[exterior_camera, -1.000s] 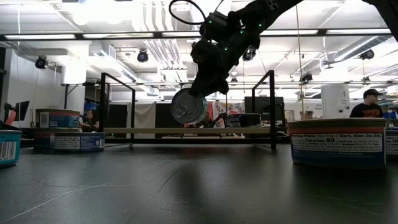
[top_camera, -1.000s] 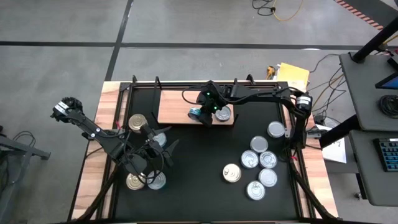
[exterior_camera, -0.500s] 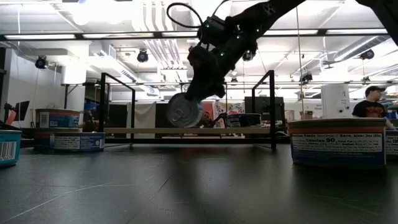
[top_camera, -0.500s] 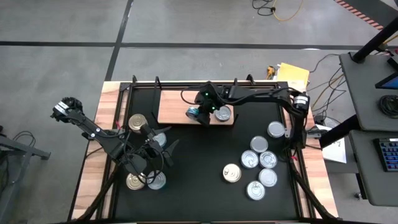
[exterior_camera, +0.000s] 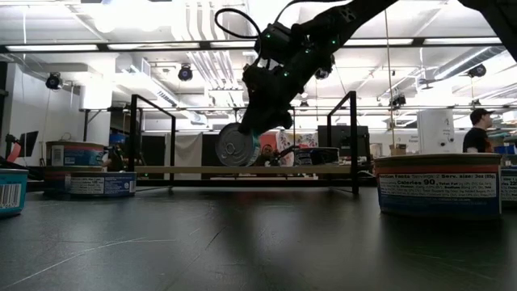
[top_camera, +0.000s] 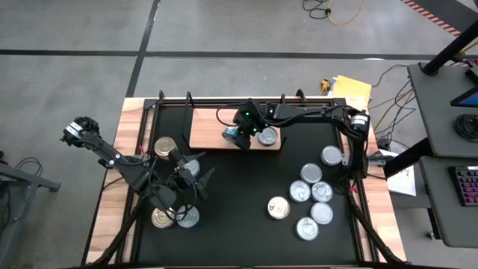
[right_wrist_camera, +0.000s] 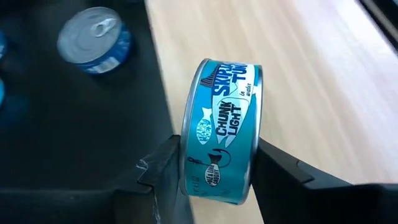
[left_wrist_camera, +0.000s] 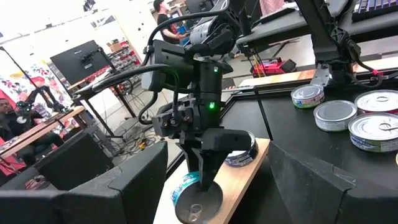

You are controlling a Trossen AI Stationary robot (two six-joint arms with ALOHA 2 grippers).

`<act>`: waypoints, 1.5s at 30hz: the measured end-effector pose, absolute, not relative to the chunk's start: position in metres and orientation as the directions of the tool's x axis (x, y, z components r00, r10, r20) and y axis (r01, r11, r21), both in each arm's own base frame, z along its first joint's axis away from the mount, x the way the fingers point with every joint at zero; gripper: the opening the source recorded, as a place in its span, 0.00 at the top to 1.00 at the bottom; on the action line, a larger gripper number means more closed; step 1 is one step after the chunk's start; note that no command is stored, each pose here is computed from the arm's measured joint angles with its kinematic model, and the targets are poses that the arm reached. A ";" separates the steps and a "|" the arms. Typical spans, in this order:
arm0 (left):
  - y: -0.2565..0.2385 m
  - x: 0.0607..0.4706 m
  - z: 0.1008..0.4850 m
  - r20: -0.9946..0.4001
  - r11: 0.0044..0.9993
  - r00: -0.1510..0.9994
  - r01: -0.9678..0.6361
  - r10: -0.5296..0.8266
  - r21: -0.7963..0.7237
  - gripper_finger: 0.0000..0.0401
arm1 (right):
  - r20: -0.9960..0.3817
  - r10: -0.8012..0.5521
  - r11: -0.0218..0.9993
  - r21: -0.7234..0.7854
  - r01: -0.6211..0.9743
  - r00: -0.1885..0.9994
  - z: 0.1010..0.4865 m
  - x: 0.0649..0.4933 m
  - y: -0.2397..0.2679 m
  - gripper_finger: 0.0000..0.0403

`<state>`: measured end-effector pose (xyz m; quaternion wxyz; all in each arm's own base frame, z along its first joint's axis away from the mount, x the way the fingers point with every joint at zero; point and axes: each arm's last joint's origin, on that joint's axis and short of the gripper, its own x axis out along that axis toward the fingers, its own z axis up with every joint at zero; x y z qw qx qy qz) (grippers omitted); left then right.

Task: Stack canned seafood by type on shelf
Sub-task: Put the green tuna can on the shelf

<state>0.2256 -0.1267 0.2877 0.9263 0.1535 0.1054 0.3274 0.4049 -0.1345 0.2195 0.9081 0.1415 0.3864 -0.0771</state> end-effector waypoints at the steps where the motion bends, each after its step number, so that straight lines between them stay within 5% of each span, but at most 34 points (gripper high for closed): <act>1: -0.127 0.226 0.288 -0.095 0.738 0.763 -0.574 0.639 0.353 0.34 | -0.727 -0.040 0.947 0.190 0.257 0.686 0.219 0.405 -0.135 0.57; 23: -0.127 0.226 0.288 -0.095 0.740 0.764 -0.575 0.638 0.349 0.34 | -0.730 -0.111 0.915 0.190 0.356 0.675 0.220 0.398 -0.154 0.44; 45: -0.127 0.226 0.288 -0.095 0.740 0.764 -0.575 0.638 0.350 0.34 | -0.672 -0.134 0.914 0.199 0.353 0.728 0.246 0.404 -0.162 0.44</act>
